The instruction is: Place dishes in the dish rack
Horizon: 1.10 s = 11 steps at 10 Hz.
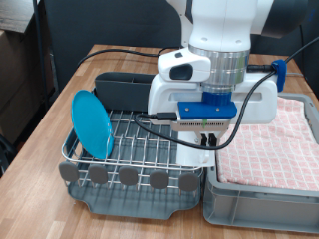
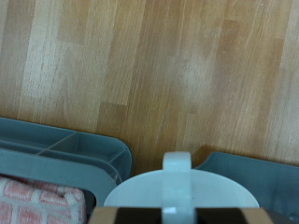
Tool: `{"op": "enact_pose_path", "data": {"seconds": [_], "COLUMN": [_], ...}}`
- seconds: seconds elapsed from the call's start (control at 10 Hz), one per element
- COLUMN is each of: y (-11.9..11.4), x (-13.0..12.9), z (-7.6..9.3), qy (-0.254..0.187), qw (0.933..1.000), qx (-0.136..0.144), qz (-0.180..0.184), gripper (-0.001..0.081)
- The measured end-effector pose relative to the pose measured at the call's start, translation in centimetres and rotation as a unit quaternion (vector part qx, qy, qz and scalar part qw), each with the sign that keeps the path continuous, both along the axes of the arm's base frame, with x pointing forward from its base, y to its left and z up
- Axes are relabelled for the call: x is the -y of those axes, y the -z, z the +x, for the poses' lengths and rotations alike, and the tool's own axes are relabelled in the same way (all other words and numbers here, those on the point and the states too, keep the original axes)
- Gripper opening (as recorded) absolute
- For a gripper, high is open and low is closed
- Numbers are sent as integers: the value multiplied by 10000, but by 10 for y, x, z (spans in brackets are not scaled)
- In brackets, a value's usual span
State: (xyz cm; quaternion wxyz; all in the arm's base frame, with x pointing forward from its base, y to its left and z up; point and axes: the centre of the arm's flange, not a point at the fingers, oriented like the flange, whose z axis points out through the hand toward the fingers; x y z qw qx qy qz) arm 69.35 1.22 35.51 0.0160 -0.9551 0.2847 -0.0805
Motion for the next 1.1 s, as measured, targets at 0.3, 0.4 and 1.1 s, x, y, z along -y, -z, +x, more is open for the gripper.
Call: {"op": "enact_pose_path", "data": {"seconds": [0.3,0.4,1.1], "y": [20,27,59], "x": [-3,-4,-4], "z": [10,12,21], "qy": [5,3,84], "qw": [10000,9999,9993], "qx": [-70,-104,-355], "qz": [35,21,-61], "gripper": [67,67,66]}}
